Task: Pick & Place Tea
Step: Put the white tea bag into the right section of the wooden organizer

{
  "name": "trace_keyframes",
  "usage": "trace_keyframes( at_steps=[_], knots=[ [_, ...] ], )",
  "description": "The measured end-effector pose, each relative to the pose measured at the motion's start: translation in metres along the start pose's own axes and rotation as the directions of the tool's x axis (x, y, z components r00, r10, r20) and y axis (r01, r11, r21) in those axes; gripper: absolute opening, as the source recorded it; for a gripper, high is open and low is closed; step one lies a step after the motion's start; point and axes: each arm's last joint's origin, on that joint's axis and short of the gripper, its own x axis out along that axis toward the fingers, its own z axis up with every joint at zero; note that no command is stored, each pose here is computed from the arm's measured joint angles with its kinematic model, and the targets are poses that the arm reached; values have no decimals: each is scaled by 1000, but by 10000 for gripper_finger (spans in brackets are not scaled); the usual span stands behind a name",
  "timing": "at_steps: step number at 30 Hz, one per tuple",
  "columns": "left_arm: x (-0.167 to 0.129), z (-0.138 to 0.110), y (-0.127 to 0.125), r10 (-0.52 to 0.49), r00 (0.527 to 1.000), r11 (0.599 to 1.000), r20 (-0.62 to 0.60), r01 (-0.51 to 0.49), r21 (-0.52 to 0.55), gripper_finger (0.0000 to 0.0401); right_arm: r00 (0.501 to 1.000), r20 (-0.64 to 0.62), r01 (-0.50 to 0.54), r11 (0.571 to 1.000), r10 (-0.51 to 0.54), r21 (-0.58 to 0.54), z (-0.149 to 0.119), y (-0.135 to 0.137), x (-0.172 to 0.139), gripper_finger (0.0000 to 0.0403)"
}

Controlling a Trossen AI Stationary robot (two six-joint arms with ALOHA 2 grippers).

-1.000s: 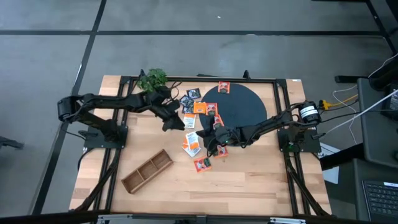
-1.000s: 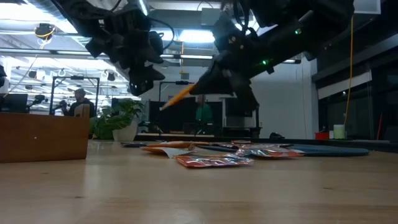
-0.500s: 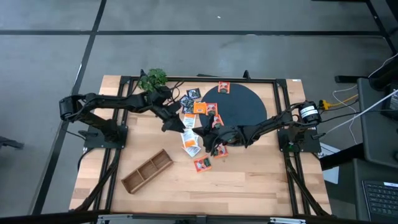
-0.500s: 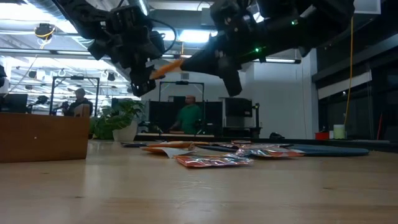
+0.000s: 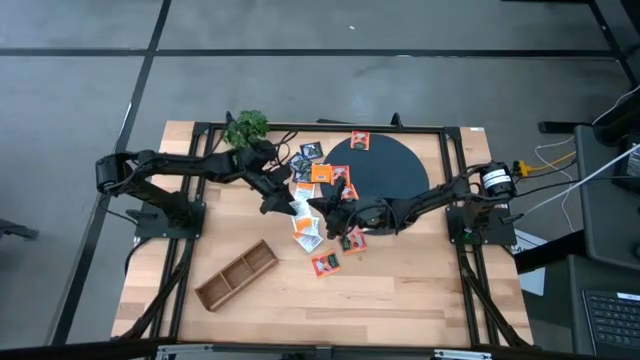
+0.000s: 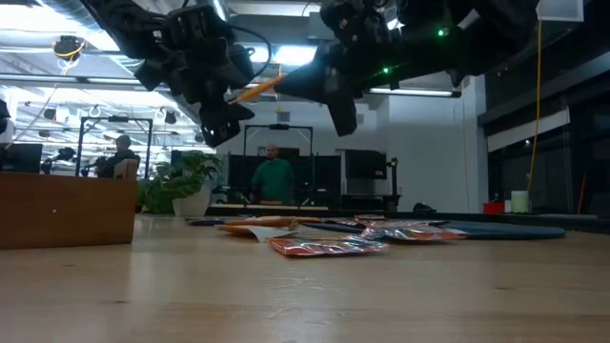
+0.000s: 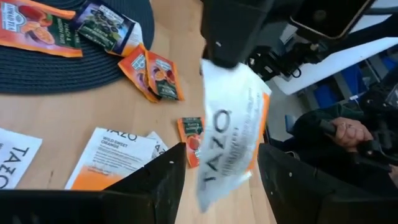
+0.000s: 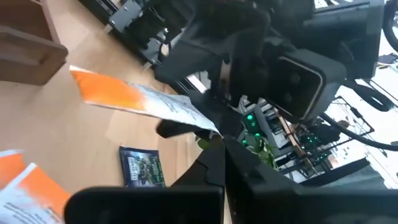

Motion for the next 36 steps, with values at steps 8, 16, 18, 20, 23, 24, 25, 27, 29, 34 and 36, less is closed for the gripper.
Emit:
trace_keyframes(
  at_steps=[8, 16, 18, 20, 23, 24, 25, 27, 29, 34, 36],
  knots=[
    [3, 3, -4, -24, 999, 999, 26, 22, 45, 136, 1000, -14, 10, 1000, -10, 1, -3, -2, 1, 0],
    [2, 6, -6, -33, 998, 997, 47, 30, 69, 34, 1000, -14, 9, 1000, -9, 2, -3, -2, 1, 27],
    [2, 6, -6, -33, 998, 997, 47, 30, 68, 12, 1000, -14, 9, 1000, -9, 7, -3, -2, 1, 32],
    [2, 6, -6, -30, 998, 997, 48, 27, 68, 7, 1000, -14, 9, 999, -9, 37, -3, -2, 1, 34],
    [2, 5, -5, -10, 999, 998, 52, 7, 69, 6, 1000, -18, 7, 993, -5, 114, -3, -2, 1, 35],
    [3, 5, -4, 2, 999, 997, 52, -6, 76, 5, 1000, -25, 1, 991, 3, 137, -4, -1, 1, 34],
    [4, 4, -5, 16, 999, 996, 49, -20, 82, 5, 999, -34, -7, 987, 13, 159, -5, 0, 1, 34],
    [6, 2, -6, 37, 999, 995, 40, -41, 88, 5, 998, -53, -25, 978, 36, 207, -7, 2, 1, 35],
    [9, -1, -9, 37, 999, 995, 23, -39, 89, 4, 995, -78, -43, 967, 64, 252, -9, 4, 1, 35],
    [14, -13, -20, 151, 988, 984, -20, -149, 97, 4, 980, -112, -107, 908, 166, 404, -13, 0, -11, 35],
    [13, -19, -27, 237, 971, 968, -32, -233, 99, 4, 974, -108, -127, 872, 200, 472, -13, -5, -18, 36]
  ],
)
